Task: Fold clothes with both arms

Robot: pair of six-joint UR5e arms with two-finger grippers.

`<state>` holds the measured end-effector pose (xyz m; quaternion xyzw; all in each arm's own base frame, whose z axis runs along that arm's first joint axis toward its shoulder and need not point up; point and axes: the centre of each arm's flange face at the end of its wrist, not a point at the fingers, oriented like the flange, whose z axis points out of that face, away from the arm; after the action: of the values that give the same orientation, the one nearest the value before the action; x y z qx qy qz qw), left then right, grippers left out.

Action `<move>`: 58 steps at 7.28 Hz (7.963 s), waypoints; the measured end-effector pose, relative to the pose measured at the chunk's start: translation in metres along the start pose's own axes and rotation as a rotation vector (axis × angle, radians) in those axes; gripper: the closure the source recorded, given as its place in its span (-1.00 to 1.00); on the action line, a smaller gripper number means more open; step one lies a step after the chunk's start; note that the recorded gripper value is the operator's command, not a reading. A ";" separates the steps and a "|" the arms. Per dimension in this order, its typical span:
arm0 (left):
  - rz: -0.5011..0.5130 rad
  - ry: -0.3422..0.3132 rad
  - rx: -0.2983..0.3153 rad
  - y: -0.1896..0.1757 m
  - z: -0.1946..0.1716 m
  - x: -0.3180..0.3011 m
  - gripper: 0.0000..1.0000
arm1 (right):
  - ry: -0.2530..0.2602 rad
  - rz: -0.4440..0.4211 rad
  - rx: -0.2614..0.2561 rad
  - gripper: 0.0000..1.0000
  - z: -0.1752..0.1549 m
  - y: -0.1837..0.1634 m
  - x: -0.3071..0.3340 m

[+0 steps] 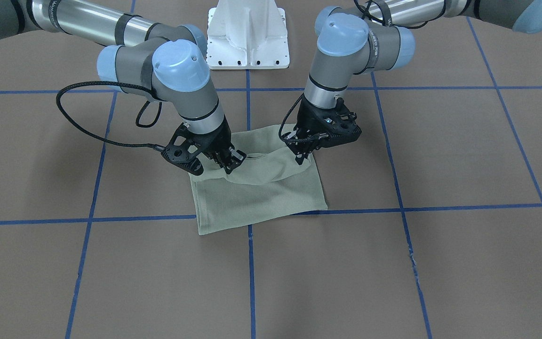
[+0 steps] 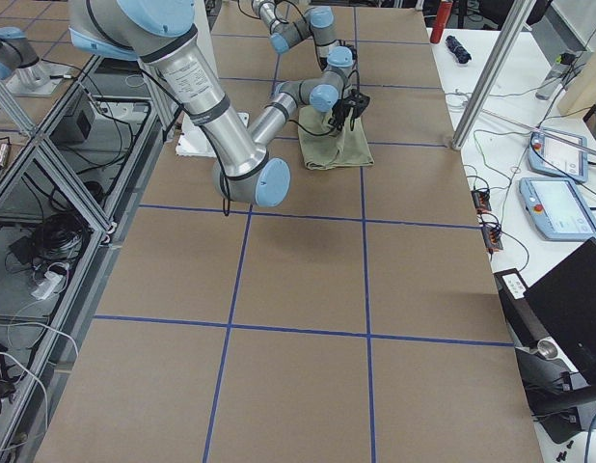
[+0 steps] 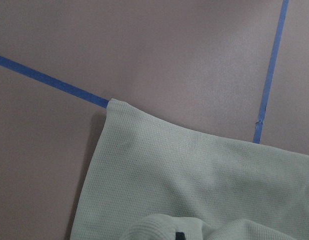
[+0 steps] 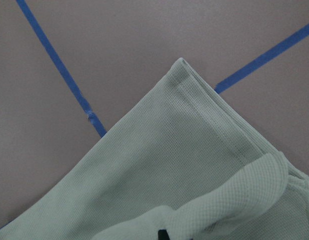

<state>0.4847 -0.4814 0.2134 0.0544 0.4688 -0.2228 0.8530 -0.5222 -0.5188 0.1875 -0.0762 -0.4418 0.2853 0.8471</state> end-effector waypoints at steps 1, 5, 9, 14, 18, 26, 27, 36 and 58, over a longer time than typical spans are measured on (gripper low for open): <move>0.003 -0.011 0.015 -0.014 0.010 0.005 -1.00 | 0.000 0.002 0.011 -1.00 0.008 -0.012 -0.008; 0.078 -0.078 0.105 -0.110 0.034 -0.014 -1.00 | -0.013 -0.008 0.076 -1.00 0.040 -0.091 -0.032; 0.200 -0.094 0.086 -0.168 0.000 -0.075 -1.00 | -0.033 -0.060 -0.025 -1.00 0.013 -0.064 -0.038; 0.351 -0.127 0.103 -0.253 -0.040 -0.195 -1.00 | 0.120 -0.435 -0.024 -1.00 0.037 0.070 -0.032; 0.377 -0.136 0.102 -0.275 -0.055 -0.220 -1.00 | 0.153 -0.551 0.009 -1.00 0.069 0.094 -0.039; 0.361 -0.107 0.090 -0.283 -0.072 -0.220 -1.00 | 0.090 -0.552 0.105 -0.98 0.105 0.005 -0.122; 0.360 -0.102 0.089 -0.284 -0.076 -0.219 -1.00 | 0.085 -0.547 0.117 -0.98 0.103 -0.003 -0.126; 0.591 -0.127 0.085 -0.334 -0.130 -0.309 -1.00 | 0.178 -0.705 0.026 -1.00 -0.078 -0.289 0.090; 0.534 -0.247 -0.257 -0.278 -0.203 -0.578 -1.00 | 0.139 -0.477 -0.046 -1.00 -0.229 -0.368 0.650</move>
<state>-0.0591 -0.4791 0.6090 0.0398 0.3552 0.0648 0.9317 0.1029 -0.4366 0.6491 -0.0084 -0.3944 0.0614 0.9169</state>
